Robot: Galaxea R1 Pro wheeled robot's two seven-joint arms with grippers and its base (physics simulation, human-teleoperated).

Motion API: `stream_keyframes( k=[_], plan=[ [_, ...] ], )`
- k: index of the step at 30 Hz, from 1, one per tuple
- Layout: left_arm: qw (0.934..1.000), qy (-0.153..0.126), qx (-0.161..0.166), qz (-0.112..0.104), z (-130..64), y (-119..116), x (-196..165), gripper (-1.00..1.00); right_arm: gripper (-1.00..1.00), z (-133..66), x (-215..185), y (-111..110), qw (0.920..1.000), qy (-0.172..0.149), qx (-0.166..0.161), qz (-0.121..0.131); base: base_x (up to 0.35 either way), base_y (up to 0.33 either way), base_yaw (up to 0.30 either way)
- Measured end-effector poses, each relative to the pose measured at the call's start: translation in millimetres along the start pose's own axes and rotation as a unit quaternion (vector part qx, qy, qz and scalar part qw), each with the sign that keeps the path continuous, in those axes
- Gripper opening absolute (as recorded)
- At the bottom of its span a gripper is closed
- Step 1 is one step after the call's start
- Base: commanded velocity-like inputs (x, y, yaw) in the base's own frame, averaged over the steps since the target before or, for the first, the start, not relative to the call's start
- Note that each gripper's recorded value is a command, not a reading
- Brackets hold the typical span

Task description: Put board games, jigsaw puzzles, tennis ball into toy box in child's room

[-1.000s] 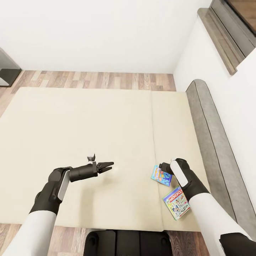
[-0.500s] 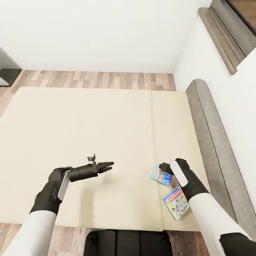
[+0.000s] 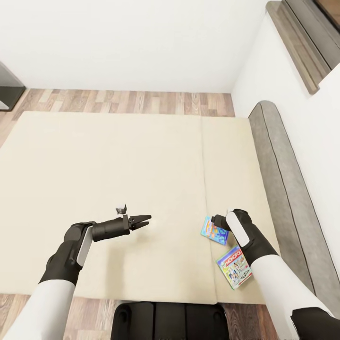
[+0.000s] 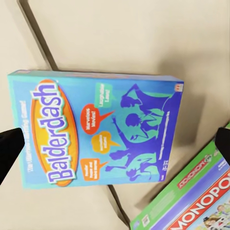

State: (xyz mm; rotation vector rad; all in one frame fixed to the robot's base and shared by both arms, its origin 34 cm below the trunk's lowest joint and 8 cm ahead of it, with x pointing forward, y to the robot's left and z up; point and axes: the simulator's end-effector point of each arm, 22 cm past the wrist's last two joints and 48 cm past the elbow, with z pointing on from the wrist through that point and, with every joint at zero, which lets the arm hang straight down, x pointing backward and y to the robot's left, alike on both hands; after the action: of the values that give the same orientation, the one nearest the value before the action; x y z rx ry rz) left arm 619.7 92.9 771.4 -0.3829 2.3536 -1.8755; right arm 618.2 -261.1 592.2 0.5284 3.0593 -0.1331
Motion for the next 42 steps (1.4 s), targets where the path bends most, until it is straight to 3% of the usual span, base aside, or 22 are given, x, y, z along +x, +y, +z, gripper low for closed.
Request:
stream_keyframes(
  k=[42],
  plan=[
    [0.9994,0.007,-0.003,-0.033,7.0,30.7,11.7,1.00,1.00,27.7,4.3,-3.0,0.9998,0.017,0.007,-0.003,0.000,0.000,0.000]
  ],
)
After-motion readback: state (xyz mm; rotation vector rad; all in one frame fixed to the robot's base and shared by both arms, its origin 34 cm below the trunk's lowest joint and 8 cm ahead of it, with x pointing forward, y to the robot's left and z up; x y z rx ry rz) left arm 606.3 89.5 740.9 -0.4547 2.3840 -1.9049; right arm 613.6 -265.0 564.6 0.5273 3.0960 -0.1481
